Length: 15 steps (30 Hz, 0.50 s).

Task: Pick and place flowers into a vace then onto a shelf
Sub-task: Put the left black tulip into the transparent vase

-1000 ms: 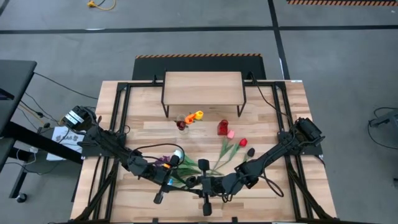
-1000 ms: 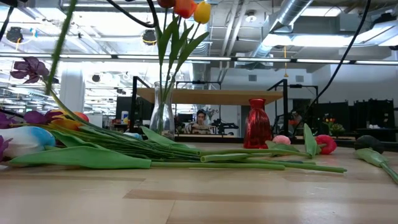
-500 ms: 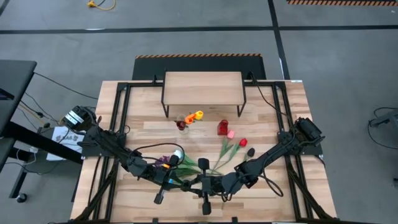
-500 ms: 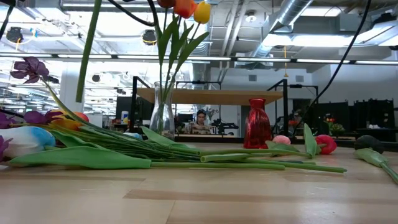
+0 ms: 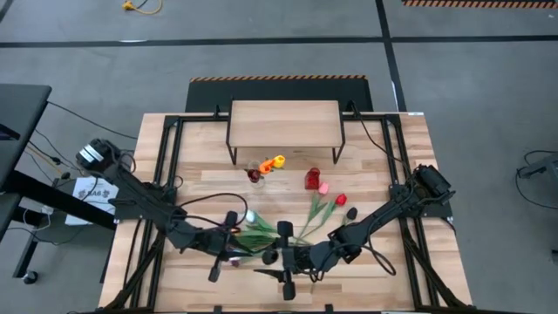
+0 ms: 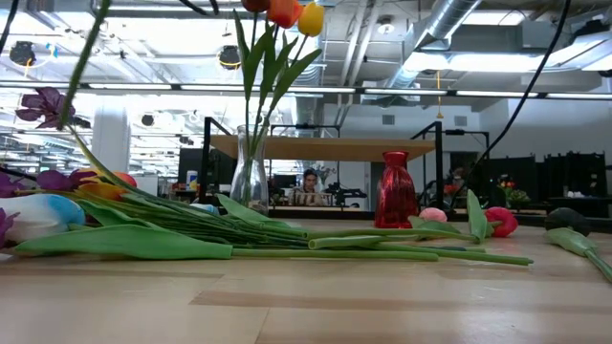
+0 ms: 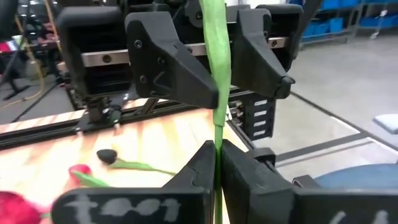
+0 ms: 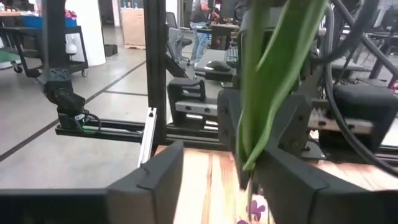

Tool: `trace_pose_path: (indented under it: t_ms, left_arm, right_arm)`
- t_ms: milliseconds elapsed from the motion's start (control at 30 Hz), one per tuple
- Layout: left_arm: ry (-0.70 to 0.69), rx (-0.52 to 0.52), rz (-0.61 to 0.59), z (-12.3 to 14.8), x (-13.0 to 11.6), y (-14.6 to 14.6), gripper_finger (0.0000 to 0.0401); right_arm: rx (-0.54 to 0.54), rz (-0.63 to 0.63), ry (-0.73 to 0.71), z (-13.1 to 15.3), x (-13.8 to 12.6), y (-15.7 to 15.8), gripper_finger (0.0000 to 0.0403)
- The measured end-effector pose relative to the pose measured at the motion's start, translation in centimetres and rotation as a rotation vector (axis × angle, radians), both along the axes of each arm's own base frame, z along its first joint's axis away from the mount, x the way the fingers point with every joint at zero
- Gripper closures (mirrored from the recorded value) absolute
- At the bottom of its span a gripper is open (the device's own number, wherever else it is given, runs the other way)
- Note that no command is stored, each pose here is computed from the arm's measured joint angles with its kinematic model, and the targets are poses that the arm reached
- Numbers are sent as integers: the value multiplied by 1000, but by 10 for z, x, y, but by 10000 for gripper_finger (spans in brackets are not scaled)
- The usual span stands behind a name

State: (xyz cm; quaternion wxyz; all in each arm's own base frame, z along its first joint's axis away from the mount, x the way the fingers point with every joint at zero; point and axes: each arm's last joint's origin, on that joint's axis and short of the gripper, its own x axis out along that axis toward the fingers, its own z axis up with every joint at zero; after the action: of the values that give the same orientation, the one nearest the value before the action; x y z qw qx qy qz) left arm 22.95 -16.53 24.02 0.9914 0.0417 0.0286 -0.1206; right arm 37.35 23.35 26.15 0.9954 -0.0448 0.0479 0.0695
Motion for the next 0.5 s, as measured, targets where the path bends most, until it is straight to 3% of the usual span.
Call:
trace_pose_path:
  t_ms: [200, 367, 500]
  left_arm:
    - [-24, 11, 115, 9, -15, -5, 401]
    - [-85, 39, 312, 18, -28, -11, 401]
    - [-200, 82, 321, 32, -37, -16, 401]
  right_arm:
    - [1, 6, 39, -4, -1, 1, 160]
    - [25, -14, 62, -7, 1, -2, 154]
    - [50, -34, 101, -10, 2, -6, 159]
